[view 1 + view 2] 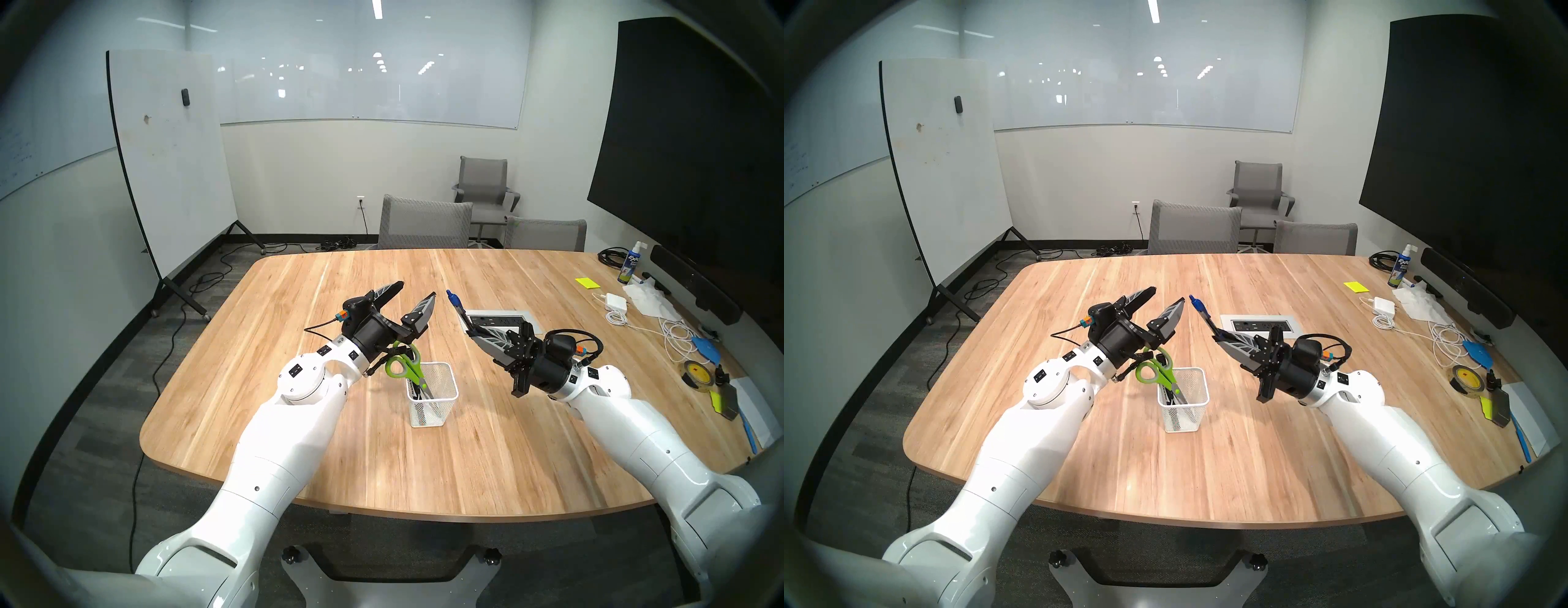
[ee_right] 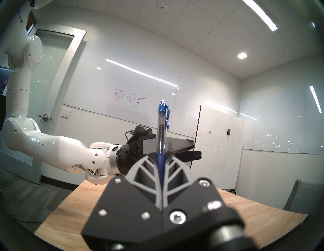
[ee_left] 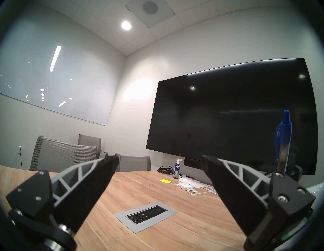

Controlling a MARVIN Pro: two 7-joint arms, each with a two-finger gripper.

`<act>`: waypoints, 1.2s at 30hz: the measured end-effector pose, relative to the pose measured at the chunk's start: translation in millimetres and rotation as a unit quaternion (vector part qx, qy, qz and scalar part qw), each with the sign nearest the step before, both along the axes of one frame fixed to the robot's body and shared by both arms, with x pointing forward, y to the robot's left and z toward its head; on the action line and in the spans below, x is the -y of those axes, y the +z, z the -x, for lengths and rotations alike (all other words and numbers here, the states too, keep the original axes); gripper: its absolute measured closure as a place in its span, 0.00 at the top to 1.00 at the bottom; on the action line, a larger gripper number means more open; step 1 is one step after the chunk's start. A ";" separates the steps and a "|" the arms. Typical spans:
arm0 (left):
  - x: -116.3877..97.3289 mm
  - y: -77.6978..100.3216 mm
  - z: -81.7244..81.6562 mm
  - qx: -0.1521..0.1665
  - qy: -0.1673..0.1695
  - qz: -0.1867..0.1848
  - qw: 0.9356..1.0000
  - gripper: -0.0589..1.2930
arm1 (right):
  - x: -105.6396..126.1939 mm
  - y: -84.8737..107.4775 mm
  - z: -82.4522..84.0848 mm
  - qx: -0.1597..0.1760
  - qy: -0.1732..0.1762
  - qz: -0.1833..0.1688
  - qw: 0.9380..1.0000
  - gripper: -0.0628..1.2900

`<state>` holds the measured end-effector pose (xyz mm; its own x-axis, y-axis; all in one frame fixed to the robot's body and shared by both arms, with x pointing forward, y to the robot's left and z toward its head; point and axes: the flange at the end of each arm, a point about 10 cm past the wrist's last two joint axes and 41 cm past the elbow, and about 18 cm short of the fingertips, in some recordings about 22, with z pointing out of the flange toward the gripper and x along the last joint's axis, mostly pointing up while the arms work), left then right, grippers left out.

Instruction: Place the pen, the marker, and the scissors into the pen holder

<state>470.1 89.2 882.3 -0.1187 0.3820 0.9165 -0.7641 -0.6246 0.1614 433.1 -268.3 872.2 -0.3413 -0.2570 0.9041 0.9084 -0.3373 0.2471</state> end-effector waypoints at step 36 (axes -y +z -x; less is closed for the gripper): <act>2.6 0.5 -0.6 0.025 0.043 0.006 0.999 0.99 | 0.4 0.0 0.0 0.000 0.000 0.001 1.000 0.03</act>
<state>470.7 86.6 882.8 -0.1967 0.3792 0.9042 -0.7147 -0.6868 0.1325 433.0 -268.7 872.2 -0.3413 -0.2559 0.9044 0.9083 -0.3372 0.2474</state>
